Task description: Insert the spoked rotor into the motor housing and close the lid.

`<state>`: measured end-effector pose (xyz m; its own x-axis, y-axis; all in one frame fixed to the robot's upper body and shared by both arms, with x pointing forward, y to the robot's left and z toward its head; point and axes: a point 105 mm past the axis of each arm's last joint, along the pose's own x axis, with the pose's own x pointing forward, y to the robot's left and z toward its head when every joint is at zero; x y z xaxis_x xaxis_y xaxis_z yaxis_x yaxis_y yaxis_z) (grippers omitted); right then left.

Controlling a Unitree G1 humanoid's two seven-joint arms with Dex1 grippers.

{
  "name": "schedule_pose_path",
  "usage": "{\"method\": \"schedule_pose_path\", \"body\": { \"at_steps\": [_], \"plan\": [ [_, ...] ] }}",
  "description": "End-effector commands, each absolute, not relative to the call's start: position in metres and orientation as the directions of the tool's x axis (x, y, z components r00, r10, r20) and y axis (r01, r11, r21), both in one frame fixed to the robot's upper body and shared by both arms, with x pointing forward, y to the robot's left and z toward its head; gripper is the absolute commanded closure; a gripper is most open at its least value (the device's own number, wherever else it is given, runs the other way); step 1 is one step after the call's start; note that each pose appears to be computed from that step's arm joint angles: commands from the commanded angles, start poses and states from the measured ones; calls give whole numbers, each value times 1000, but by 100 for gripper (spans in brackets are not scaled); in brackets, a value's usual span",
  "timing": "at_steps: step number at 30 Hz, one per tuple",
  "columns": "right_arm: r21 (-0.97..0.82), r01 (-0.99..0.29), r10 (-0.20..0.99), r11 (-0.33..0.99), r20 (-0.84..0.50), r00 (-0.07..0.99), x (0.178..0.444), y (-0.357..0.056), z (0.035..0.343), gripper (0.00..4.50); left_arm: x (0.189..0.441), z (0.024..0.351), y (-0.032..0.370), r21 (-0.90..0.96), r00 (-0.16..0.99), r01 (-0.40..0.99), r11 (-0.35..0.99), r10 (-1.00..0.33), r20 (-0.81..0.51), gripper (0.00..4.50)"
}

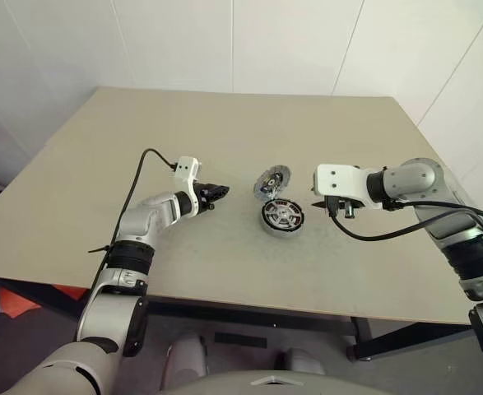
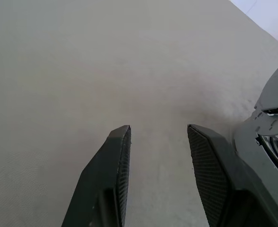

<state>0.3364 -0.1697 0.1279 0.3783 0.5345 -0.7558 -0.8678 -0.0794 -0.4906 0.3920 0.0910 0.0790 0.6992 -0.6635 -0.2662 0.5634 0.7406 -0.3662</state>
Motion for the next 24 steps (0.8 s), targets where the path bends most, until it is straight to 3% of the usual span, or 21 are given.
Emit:
{"method": "schedule_pose_path", "body": {
  "at_steps": [1,3,9,19,24],
  "plan": [
    [-457,-857,489,-238,-819,301,334,-168,123,293,395,93,95,-347,731,565,748,-649,-210,248],
    [-431,-847,443,-312,-854,271,332,-172,115,293,394,91,99,-350,741,552,757,-638,-210,248],
    [-411,-828,454,-381,-863,220,330,-160,112,293,389,87,108,-355,762,522,775,-611,-215,248],
    [-430,-818,467,-383,-854,231,336,-152,104,293,388,87,112,-350,767,513,784,-602,-223,248],
    [-374,-840,433,-392,-881,190,333,-158,86,293,389,89,109,-347,764,519,781,-606,-221,248]
  ]
}}
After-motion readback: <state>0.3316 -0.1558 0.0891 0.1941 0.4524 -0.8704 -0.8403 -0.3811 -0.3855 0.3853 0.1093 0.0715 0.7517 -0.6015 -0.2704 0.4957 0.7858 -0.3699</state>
